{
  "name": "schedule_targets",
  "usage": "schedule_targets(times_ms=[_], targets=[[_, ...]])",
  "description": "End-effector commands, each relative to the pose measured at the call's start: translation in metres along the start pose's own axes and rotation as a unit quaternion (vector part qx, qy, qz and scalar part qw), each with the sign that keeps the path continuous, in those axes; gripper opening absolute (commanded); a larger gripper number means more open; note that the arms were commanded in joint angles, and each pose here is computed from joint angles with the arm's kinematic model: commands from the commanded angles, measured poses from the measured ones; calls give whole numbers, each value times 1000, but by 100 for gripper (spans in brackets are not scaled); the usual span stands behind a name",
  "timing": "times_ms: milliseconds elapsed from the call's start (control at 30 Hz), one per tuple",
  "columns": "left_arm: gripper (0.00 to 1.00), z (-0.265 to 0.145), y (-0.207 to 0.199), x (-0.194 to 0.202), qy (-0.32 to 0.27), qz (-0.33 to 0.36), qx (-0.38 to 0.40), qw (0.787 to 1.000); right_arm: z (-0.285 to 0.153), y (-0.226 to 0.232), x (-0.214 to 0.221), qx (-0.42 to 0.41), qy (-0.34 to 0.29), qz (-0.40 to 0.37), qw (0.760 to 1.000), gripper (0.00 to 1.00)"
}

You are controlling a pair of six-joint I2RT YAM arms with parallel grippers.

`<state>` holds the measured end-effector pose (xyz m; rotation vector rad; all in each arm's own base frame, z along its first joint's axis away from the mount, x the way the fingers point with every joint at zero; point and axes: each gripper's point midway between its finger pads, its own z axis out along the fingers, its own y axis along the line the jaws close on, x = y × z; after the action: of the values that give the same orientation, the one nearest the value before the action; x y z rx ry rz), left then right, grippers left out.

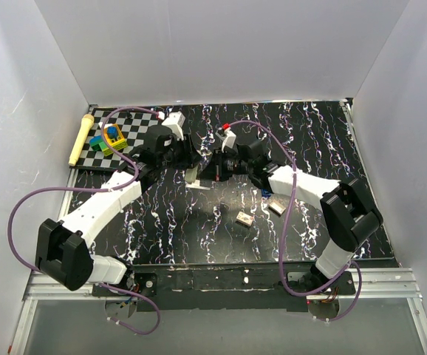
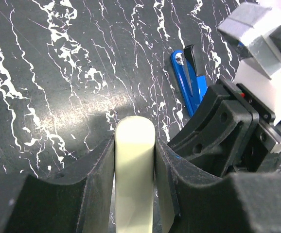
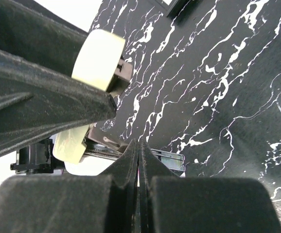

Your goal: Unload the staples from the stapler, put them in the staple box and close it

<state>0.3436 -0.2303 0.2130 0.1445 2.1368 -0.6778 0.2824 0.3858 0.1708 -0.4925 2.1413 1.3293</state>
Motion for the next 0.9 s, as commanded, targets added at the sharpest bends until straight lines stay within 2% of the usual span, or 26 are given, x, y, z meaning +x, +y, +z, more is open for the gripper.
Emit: schedule_targets(times_ms=[0,867], targets=[[0,0,1,-24,-55,-11,-5,998,5,24,10,-60,6,16,998,1],[0,7,18,-33,-97,-26,-44,994,15,46,45,-140,42,101,984,1]])
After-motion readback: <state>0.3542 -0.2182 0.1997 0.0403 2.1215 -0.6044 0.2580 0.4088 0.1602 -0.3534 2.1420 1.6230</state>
